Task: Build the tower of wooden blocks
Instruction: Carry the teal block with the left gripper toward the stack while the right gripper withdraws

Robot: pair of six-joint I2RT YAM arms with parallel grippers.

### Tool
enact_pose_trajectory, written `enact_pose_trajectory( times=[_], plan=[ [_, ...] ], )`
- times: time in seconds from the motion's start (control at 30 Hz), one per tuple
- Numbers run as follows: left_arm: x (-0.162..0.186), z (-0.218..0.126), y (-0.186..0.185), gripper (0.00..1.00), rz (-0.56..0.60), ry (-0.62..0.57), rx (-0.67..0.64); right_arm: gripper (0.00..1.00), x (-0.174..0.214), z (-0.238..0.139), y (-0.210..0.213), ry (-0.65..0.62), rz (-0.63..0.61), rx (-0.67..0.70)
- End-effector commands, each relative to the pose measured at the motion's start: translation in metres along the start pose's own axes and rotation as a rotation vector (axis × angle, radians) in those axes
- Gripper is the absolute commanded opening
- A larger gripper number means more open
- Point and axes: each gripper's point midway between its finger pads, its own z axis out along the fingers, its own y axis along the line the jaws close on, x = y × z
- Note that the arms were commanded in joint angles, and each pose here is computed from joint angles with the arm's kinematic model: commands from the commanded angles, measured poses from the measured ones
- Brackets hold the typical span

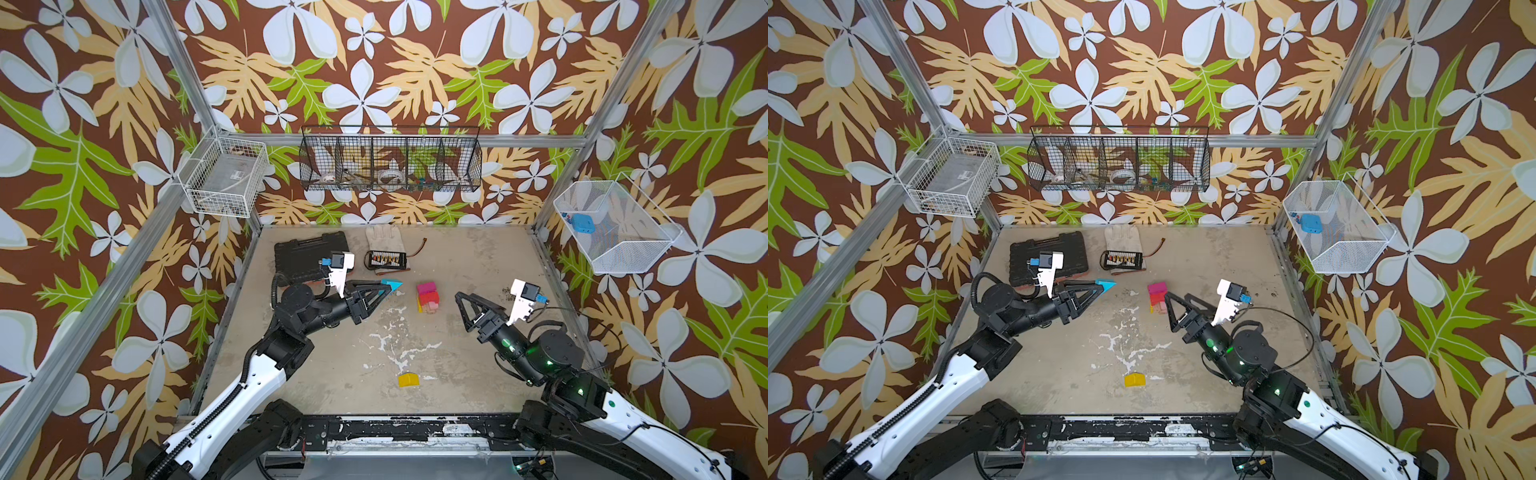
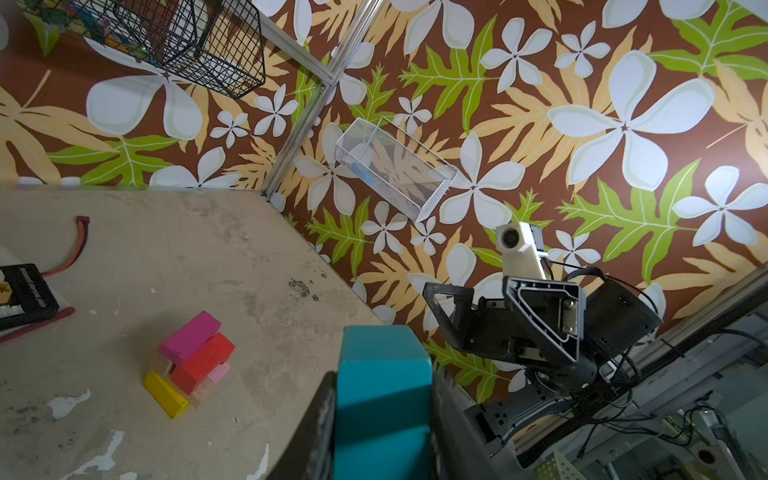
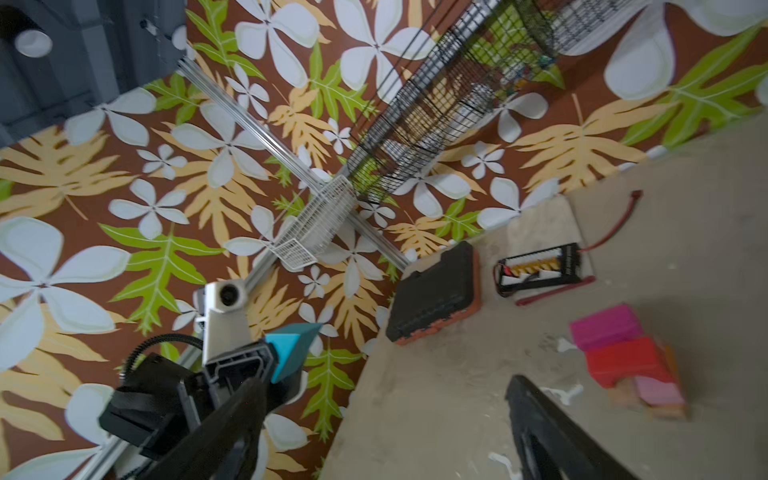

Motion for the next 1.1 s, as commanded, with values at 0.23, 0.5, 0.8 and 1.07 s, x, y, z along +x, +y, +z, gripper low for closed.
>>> enact_pose_trajectory(
  times=[0.23, 0.5, 0.8, 1.07],
  plan=[
    [-0.028, 0.006, -0.008, 0.06, 0.351, -0.125, 0.029, 1.00, -0.001, -0.042, -0.108, -0.164, -0.194, 0.376],
    [-0.008, 0.039, 0.002, 0.00, 0.422, 0.013, 0.129, 1.00, -0.011, -0.053, -0.118, -0.231, -0.251, 0.410],
    [0.023, 0.072, 0.033, 0.00, 0.574, 0.147, 0.188, 1.00, -0.009, -0.048, -0.141, -0.257, -0.334, 0.519],
    [0.040, 0.102, 0.060, 0.00, 0.575, 0.168, 0.245, 1.00, -0.004, -0.029, -0.203, -0.193, -0.294, 0.587]
  ],
)
